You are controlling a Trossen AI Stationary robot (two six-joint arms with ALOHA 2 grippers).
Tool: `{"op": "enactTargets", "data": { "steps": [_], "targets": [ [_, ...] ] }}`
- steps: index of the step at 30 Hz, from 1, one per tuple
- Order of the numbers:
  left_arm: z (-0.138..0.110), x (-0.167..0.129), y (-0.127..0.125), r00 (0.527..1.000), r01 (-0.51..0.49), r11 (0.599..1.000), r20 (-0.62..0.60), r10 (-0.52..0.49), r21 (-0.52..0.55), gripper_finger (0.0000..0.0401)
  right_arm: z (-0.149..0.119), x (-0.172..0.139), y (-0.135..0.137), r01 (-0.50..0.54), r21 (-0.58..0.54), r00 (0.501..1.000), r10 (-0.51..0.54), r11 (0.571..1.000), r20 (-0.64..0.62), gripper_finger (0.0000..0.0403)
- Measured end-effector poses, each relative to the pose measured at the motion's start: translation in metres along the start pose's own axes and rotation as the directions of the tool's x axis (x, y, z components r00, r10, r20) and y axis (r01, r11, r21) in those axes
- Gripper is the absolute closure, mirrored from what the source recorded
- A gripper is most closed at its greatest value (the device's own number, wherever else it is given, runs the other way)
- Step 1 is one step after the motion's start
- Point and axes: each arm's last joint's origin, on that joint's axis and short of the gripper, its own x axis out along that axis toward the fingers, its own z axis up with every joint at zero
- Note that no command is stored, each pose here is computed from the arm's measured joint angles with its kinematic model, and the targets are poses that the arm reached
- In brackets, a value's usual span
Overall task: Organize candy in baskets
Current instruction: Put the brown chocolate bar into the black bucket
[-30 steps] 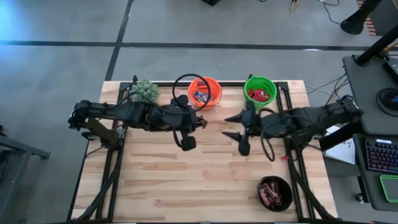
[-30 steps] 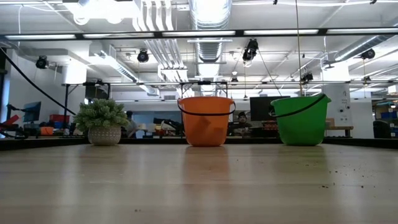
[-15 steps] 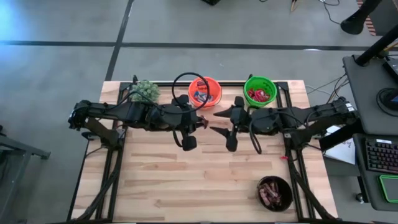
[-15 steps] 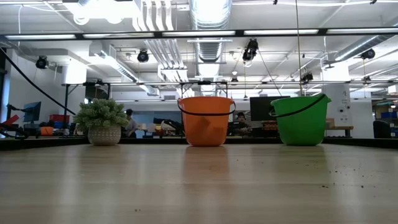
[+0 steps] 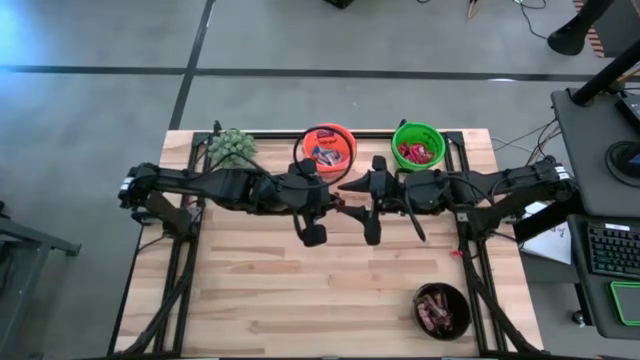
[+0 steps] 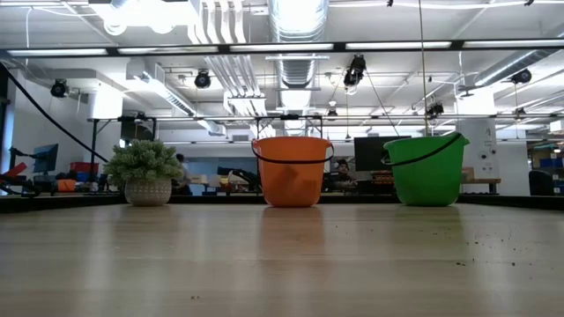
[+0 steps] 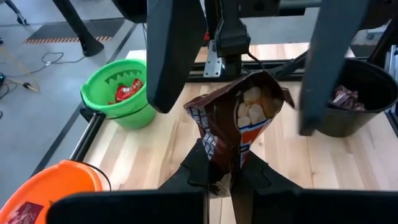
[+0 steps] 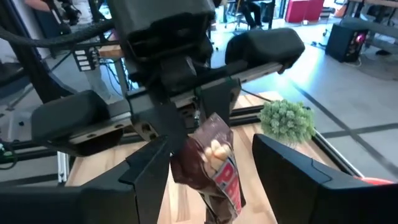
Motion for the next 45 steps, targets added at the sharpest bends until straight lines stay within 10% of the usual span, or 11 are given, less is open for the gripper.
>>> {"op": "enactTargets", "data": {
  "steps": [16,33,45],
  "targets": [
    [0.003,-0.002,0.001,1.000,0.000,1.000,0.029,0.001,-0.005,0.0399,-0.006,0.003,-0.001,0.013,0.003,0.999,-0.013,1.000,-0.049,0.0194],
    [0.006,-0.003,0.001,0.998,0.017,1.000,0.058,-0.017,0.003,0.0397,-0.001,0.000,-0.002,0.006,0.023,0.999,-0.005,1.000,-0.042,0.0372],
    [0.008,-0.003,0.000,0.998,0.018,1.000,0.069,-0.016,-0.019,0.0287,0.007,-0.007,-0.003,0.017,0.011,0.996,-0.016,1.000,-0.088,0.0381]
  ]
}}
